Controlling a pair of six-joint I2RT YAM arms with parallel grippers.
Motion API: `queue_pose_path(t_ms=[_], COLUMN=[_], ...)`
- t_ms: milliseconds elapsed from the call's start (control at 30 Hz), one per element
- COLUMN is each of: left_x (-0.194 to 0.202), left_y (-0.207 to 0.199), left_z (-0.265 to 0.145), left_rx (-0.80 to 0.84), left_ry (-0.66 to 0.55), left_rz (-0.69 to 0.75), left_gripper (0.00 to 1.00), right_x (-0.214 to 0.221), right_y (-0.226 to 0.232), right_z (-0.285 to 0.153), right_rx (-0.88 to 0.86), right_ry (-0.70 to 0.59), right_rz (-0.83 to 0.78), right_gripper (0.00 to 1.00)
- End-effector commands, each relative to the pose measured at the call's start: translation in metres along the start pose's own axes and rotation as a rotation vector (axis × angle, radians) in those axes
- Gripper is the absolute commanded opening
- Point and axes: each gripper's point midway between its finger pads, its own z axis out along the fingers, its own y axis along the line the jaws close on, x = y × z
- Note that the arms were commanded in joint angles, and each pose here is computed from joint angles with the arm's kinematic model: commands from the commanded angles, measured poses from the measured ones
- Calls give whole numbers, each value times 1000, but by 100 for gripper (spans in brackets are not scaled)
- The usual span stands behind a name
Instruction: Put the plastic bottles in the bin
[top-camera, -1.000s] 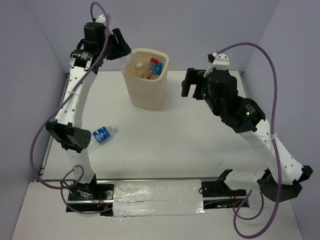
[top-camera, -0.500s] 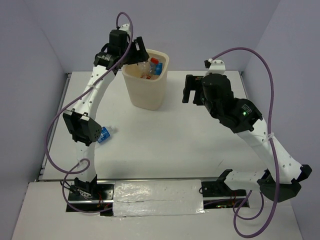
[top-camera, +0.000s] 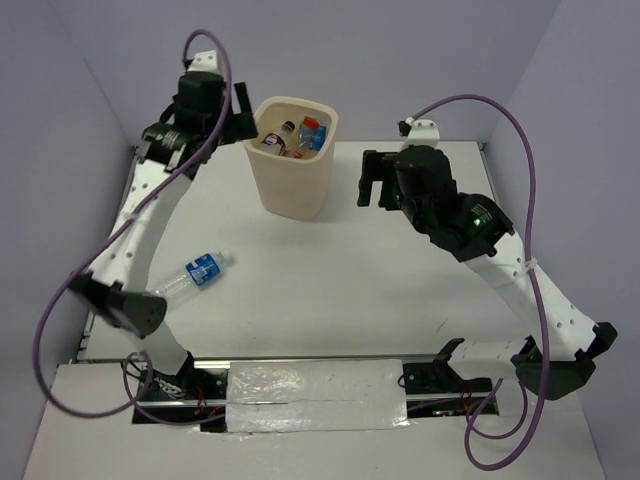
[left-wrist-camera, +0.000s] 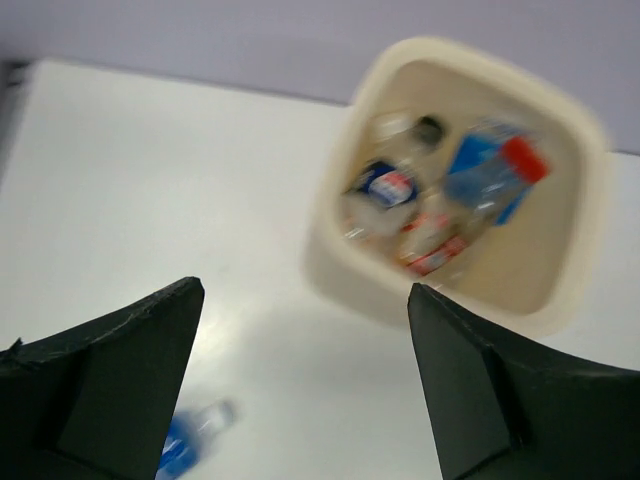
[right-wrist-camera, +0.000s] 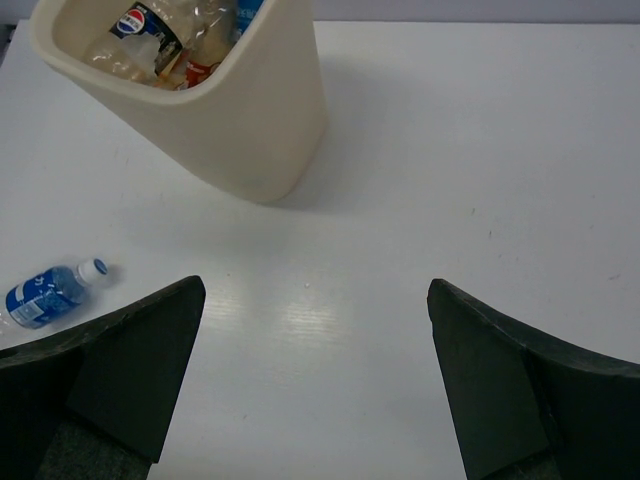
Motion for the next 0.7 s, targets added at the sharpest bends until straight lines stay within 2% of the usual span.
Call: queue_pose_path(t_ms=[0, 33, 67, 133, 167, 267, 333, 467, 600, 667], left_x=[29, 46, 84, 119, 158, 220, 238, 265, 274, 277], left_y=[82, 99, 116, 135, 150, 164, 169, 181, 187, 196], left_z=[-43, -59, -58, -71, -76, -90, -96, -97, -85, -85], left_rx=[-343, -395, -455, -513, -554, -616, -659, -716, -743, -832], left_ry=[35, 83, 180, 267, 386, 555, 580, 616, 668, 709], left_rz=[49, 63, 112, 150, 202, 188, 133, 143, 241, 354], left_gripper=[96, 96, 96, 99, 99, 99, 99, 100, 99, 99], right_x=[-5, -3, -2, 2, 2, 4, 4, 5, 8, 7], right_y=[6, 6, 7, 9, 11, 17, 18, 21, 21, 19], right_z=[2, 3, 4, 5, 6, 9, 9, 8, 8, 6], right_rx=[-27, -30, -31, -44, -51, -74, -79, -94, -99, -96], right_ry=[-28, -26, -24, -15, -17, -10, -7, -8, 2, -2], right_rz=[26, 28, 30, 32, 35, 41, 42, 54, 51, 55], right_gripper=[100, 100, 100, 100, 100, 100, 100, 100, 100, 100])
